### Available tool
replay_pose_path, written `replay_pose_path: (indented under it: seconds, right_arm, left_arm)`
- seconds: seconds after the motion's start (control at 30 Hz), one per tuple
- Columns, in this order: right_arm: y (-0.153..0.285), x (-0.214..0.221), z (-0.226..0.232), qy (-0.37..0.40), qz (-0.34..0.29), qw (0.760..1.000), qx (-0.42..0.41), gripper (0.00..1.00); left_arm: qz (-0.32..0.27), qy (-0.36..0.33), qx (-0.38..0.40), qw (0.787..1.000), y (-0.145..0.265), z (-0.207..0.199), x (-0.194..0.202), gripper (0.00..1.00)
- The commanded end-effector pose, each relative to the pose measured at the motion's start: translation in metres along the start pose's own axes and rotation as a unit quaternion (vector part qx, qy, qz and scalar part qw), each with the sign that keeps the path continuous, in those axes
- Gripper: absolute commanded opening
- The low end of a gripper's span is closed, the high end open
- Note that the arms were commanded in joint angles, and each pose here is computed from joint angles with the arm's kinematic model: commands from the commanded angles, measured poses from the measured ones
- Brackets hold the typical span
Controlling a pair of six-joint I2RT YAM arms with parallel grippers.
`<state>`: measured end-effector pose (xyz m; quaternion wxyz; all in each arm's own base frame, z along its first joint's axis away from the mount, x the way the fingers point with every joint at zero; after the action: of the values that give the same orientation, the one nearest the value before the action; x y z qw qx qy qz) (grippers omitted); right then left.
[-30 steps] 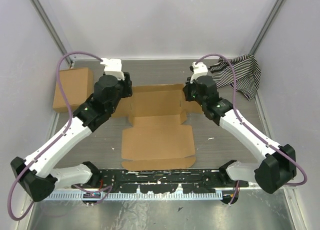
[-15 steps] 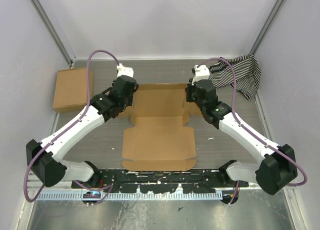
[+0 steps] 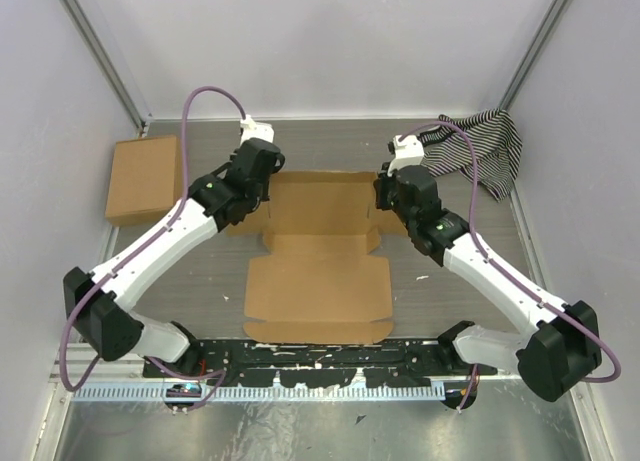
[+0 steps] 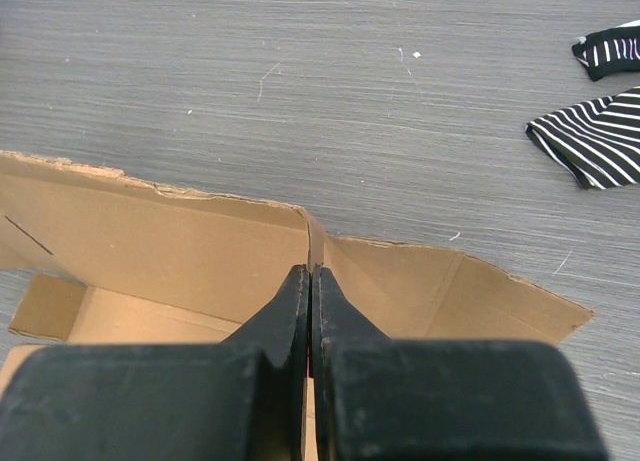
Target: Fold the paper box
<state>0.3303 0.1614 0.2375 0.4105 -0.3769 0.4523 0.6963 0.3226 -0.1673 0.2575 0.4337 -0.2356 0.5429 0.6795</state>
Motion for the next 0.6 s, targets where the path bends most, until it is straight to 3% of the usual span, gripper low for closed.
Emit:
replay_pose_path:
  seconds: [0.0,0.2,0.33,0.4,0.47,0.57]
  right_arm:
    - [0.006,-0.012,0.007,-0.013,-0.022,1.0,-0.017,0.01]
    - [0.007,-0.009,0.008,-0.013,-0.016,1.0,-0.021,0.01]
    - [0.007,-0.003,0.013,-0.008,0.003,0.999,-0.038,0.01]
    - [0.008,-0.001,0.015,-0.005,0.015,0.999,-0.043,0.03]
    - [0.008,0.001,0.018,-0.002,0.033,0.998,-0.048,0.09]
    - [0.009,0.0,0.021,0.001,0.052,0.998,-0.048,0.28]
  left_arm:
    - [0.004,-0.014,-0.004,1.0,-0.007,-0.004,-0.005,0.36]
    - [0.015,-0.019,-0.011,1.0,-0.02,-0.008,-0.002,0.26]
    - [0.022,-0.013,-0.016,1.0,-0.025,-0.009,0.005,0.04]
    - [0.021,-0.005,-0.018,1.0,-0.028,-0.009,0.009,0.0]
    - [0.022,0.005,-0.02,1.0,-0.03,-0.009,0.016,0.0]
    - [0.018,0.022,-0.02,0.999,-0.033,-0.01,0.026,0.0]
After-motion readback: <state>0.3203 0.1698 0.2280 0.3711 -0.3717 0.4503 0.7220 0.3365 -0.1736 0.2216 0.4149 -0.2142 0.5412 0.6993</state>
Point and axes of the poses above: each gripper's point midway between its finger pads, its own y axis back along the fingers, its own z axis along the line the jaws close on, x = y × z, the point moved 2 cm from there along y, back along the fingers, and after that the axes turned 11 degrees about -y, right-handed, at the moved point
